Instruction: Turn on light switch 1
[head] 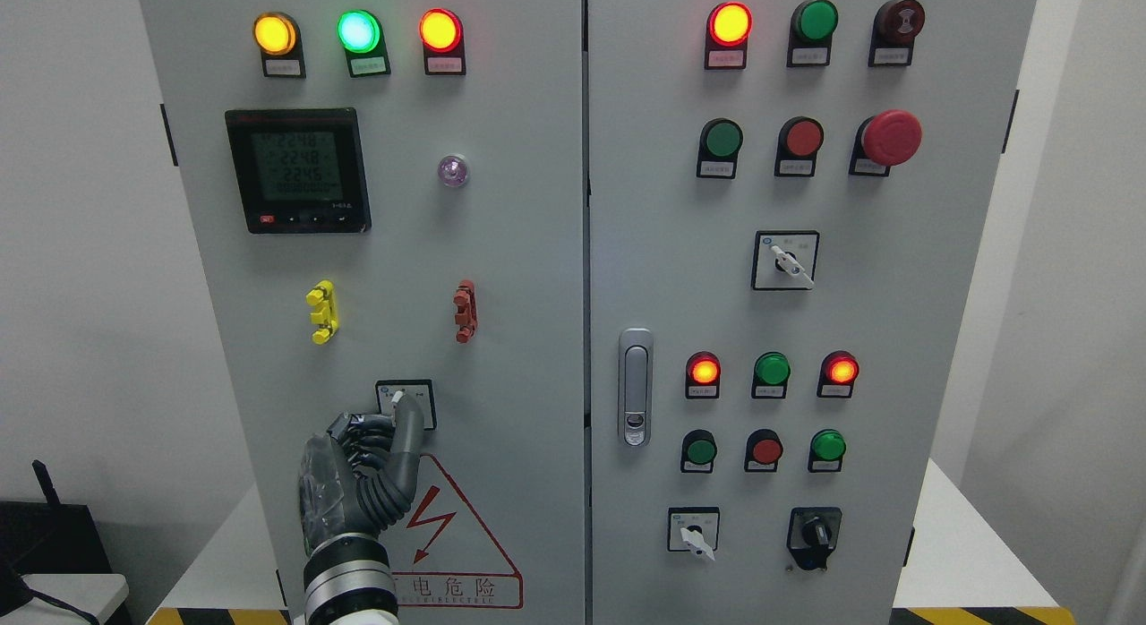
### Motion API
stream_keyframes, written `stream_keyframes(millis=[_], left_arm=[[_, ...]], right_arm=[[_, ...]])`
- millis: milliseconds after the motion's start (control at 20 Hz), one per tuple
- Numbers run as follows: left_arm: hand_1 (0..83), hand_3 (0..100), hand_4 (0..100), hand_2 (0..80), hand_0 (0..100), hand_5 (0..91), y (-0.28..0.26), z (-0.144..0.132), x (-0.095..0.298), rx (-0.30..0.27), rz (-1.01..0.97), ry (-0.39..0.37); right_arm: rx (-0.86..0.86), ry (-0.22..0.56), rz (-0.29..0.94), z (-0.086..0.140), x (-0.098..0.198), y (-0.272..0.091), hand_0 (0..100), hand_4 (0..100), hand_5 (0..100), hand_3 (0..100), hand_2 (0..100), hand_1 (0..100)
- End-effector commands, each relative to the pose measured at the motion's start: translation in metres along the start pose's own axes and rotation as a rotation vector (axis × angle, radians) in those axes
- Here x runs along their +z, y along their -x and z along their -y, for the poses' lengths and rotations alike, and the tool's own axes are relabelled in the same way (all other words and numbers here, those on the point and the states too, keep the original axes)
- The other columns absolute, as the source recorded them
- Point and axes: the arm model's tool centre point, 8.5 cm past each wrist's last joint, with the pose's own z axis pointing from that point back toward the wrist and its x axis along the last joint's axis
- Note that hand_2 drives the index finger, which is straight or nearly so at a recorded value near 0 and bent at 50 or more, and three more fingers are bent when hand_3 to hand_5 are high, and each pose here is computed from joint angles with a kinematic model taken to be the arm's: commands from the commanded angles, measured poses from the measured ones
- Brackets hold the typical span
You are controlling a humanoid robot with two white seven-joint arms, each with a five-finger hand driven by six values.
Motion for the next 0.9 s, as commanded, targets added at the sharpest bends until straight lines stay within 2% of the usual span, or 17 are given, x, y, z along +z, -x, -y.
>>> stream_keyframes(millis=[0, 850], left_arm=[[38.1, 76, 83, 56.7, 42, 82.6, 0.0001, 0.0016, 0.0006, -0.001, -0.001, 0.004], [33.0, 77, 83, 57.6, 50, 83.3, 0.0000, 0.0022, 0.0008, -0.001, -0.001, 0.008]], right_arm=[[-0.018, -0.001, 0.000, -0.0001, 0.0000, 0.0001, 12, 0, 0, 0, 0, 39], [-0.017, -0.001, 0.000, -0.0001, 0.0000, 0.0000, 12, 0, 0, 0, 0, 39]])
